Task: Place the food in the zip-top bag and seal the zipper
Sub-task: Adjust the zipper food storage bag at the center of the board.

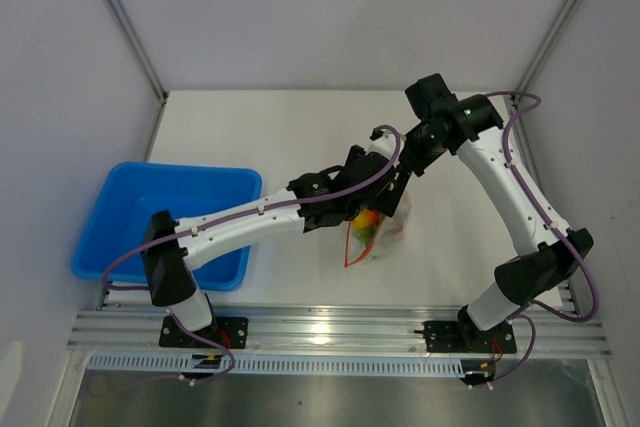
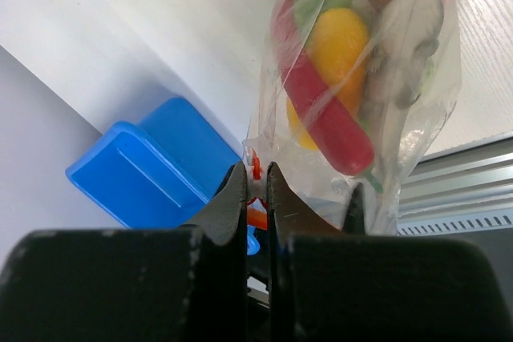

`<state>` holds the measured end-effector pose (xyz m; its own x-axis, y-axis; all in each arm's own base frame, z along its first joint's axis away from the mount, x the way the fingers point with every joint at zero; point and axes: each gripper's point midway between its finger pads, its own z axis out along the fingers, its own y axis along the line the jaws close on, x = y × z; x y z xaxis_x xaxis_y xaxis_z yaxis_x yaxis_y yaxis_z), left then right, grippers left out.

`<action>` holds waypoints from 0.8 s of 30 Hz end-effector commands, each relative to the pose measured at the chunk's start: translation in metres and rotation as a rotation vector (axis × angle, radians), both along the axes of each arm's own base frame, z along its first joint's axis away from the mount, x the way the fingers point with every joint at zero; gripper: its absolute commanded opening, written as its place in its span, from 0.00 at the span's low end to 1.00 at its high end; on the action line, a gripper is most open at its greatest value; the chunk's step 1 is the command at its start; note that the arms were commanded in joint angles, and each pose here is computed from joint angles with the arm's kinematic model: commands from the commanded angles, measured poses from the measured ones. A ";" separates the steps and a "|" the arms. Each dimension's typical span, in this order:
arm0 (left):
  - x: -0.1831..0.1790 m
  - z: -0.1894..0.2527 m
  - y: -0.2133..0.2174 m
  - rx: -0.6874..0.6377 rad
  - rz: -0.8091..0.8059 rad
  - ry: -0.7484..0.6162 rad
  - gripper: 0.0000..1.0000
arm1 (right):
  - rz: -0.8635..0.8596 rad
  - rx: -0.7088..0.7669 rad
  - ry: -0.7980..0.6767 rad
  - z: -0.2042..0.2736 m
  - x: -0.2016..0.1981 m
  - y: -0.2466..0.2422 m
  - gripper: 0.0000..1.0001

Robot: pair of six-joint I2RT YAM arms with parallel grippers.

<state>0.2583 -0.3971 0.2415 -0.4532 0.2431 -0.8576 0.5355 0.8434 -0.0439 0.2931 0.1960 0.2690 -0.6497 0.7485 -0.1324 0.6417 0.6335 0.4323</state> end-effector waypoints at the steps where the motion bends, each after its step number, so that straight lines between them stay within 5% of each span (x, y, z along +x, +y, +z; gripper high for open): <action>1: 0.003 -0.007 0.003 0.005 0.028 0.002 0.76 | -0.027 0.028 -0.031 0.015 -0.006 -0.003 0.00; 4: 0.000 -0.010 0.001 0.005 0.006 0.017 0.55 | -0.024 0.033 -0.032 0.014 -0.006 -0.002 0.00; 10: -0.003 -0.019 0.000 0.002 -0.023 0.061 0.39 | -0.032 0.038 -0.033 0.011 -0.003 -0.003 0.00; 16: -0.009 -0.020 0.000 -0.064 -0.105 0.124 0.03 | -0.014 0.059 -0.015 0.005 -0.006 -0.001 0.00; 20: -0.012 -0.026 0.004 -0.050 -0.143 0.167 0.01 | 0.015 0.071 -0.010 0.001 -0.006 0.000 0.10; 24: -0.017 -0.016 0.007 -0.068 -0.200 0.162 0.01 | 0.096 0.064 -0.032 -0.001 -0.006 0.000 0.32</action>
<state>0.2541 -0.3930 0.2016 -0.5626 0.2841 -0.7764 0.6106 0.7759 -0.1585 0.2895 0.1944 0.2498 -0.6723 0.7357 -0.0824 0.6447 0.6365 0.4233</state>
